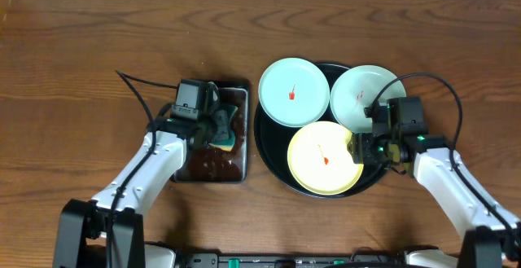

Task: Clean dirty plates on tray and stack at the side

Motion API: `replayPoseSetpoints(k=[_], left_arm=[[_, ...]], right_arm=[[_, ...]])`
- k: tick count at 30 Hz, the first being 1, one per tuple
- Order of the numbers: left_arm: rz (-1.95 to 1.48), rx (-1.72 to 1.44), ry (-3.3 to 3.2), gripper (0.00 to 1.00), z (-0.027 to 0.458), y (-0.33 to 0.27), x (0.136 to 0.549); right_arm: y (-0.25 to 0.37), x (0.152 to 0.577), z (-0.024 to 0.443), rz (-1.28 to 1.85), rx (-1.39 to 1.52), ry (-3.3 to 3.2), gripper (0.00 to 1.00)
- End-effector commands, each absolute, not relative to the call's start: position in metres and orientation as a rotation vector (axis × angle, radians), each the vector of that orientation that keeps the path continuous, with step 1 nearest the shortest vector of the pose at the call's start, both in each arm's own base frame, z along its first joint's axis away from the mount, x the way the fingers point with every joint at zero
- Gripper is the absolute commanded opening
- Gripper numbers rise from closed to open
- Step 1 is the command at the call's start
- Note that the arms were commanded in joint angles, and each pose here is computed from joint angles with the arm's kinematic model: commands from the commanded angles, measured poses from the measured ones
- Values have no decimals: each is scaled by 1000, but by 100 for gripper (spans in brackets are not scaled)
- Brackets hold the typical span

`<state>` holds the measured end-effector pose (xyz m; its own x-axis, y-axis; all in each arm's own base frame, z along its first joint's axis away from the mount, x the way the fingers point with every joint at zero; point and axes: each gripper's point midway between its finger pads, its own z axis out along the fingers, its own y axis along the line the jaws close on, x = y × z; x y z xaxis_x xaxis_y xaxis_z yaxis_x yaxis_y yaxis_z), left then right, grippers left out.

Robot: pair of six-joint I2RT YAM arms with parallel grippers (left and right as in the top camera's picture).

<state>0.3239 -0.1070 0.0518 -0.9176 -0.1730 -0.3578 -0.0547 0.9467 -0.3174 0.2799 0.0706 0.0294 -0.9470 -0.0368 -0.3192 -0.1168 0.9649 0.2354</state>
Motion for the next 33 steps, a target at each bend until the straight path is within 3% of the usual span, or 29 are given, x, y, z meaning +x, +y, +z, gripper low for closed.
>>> replayPoseSetpoints(k=[1, 4, 8, 14, 33], left_arm=[[-480, -223, 2737, 7, 47, -114, 321], [-475, -227, 2755, 7, 41, -114, 320], [-509, -222, 2793, 7, 32, -119, 315], [-554, -178, 2823, 7, 27, -134, 308], [-590, -164, 2794, 8, 31, -152, 310]], right_arm=[[71, 285, 25, 379, -101, 2809, 65], [71, 286, 20, 379, -101, 2819, 63], [72, 287, 17, 381, -100, 2824, 45], [72, 286, 16, 381, -99, 2830, 31], [72, 285, 14, 381, -98, 2836, 29]])
